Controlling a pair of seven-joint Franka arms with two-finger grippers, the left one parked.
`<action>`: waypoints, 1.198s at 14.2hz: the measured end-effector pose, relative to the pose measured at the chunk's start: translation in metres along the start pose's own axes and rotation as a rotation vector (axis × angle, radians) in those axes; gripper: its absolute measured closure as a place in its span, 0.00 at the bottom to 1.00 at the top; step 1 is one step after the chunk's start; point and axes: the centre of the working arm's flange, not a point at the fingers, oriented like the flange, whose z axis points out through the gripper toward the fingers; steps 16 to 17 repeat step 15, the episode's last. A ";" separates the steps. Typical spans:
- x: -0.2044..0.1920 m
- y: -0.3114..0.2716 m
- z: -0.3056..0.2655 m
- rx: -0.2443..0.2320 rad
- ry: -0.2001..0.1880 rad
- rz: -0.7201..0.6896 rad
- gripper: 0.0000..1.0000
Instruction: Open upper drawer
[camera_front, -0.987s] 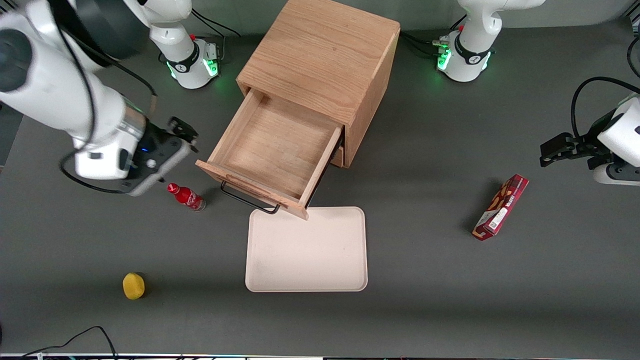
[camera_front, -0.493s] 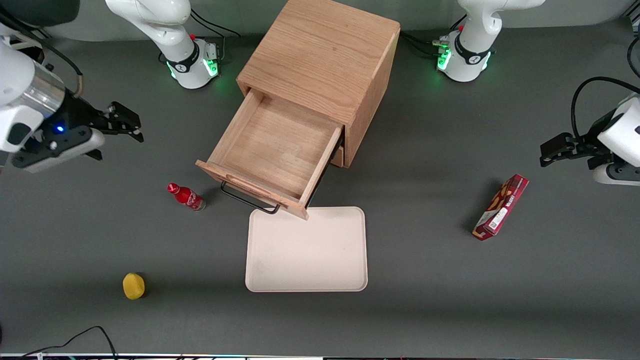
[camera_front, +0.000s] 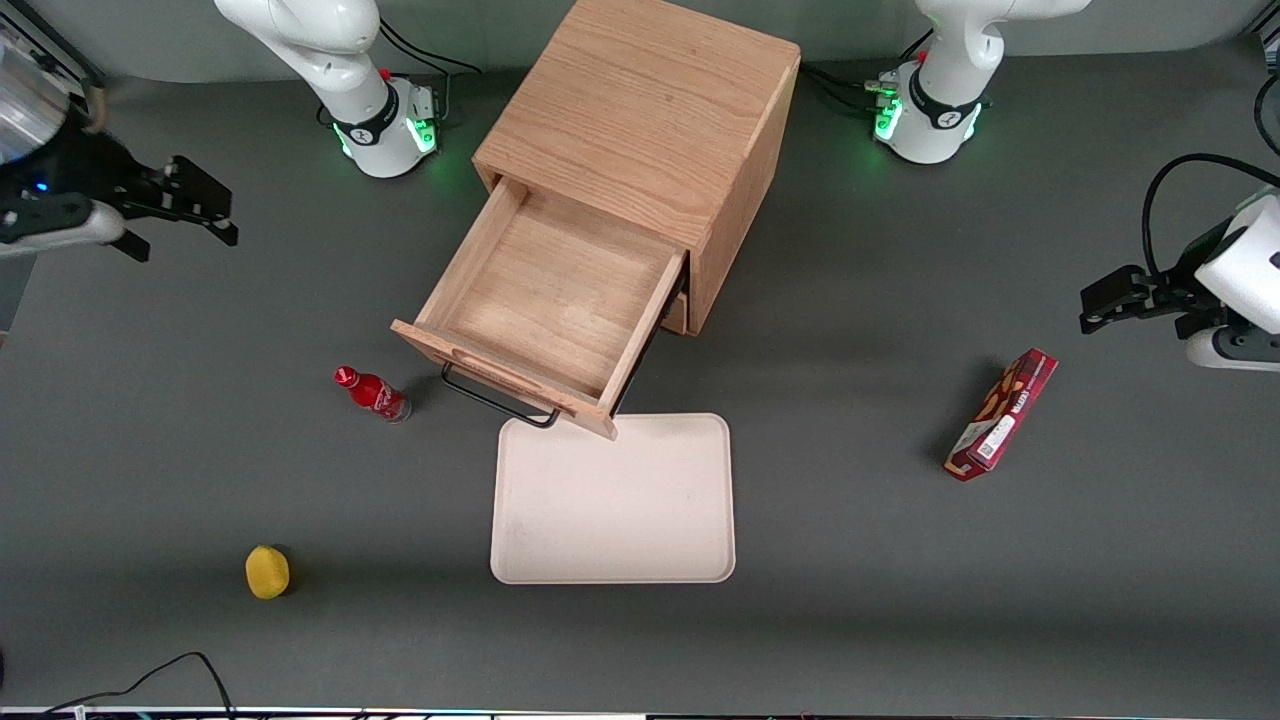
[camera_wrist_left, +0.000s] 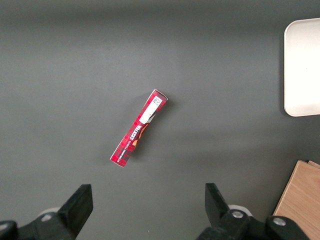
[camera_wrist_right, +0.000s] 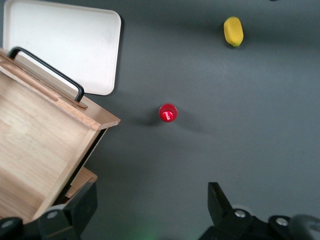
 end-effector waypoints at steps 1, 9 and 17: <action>-0.003 0.013 -0.002 0.008 0.005 0.031 0.01; 0.000 0.013 0.013 -0.021 -0.024 0.021 0.00; 0.011 0.017 0.008 -0.033 -0.021 -0.015 0.00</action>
